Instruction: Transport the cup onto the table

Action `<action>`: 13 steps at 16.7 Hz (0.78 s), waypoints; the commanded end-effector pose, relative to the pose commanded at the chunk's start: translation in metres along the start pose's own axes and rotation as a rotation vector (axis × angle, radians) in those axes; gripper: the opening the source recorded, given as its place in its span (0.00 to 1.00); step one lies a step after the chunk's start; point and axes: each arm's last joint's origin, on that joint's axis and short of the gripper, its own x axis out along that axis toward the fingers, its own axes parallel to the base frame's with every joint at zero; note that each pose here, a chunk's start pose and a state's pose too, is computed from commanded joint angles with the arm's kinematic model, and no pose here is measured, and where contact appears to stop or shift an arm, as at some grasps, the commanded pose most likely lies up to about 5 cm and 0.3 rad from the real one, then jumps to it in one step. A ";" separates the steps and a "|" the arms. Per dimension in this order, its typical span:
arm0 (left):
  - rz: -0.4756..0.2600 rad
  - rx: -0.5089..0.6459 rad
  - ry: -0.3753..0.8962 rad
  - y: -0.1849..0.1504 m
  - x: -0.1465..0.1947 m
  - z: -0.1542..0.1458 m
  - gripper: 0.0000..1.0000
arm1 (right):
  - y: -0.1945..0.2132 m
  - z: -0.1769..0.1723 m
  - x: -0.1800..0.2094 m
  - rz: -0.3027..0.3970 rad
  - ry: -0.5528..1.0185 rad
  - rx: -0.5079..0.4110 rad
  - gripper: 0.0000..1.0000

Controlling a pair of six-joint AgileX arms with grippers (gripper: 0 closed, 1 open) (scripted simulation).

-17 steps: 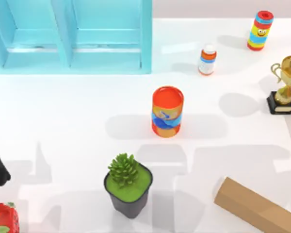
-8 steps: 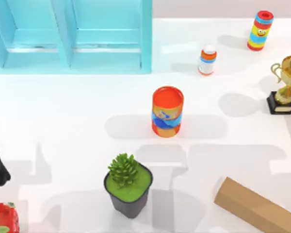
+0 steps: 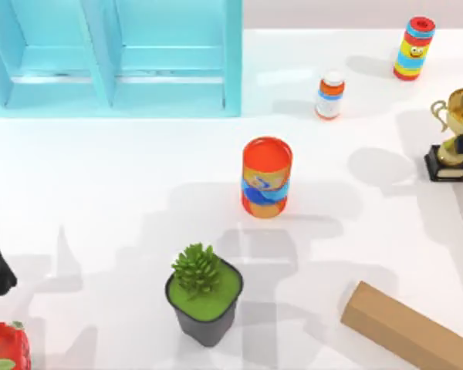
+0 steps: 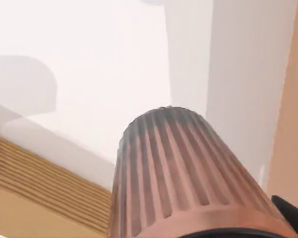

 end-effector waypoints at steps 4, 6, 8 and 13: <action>0.000 0.000 0.000 0.000 0.000 0.000 1.00 | 0.085 -0.018 -0.001 -0.036 0.003 -0.001 0.00; 0.000 0.000 0.000 0.000 0.000 0.000 1.00 | 0.127 -0.039 -0.001 -0.050 -0.010 -0.002 0.00; 0.000 0.000 0.000 0.000 0.000 0.000 1.00 | 0.161 -0.063 -0.001 -0.061 -0.024 -0.002 0.00; 0.000 0.000 0.000 0.000 0.000 0.000 1.00 | 0.197 -0.097 0.000 -0.066 -0.047 -0.002 0.00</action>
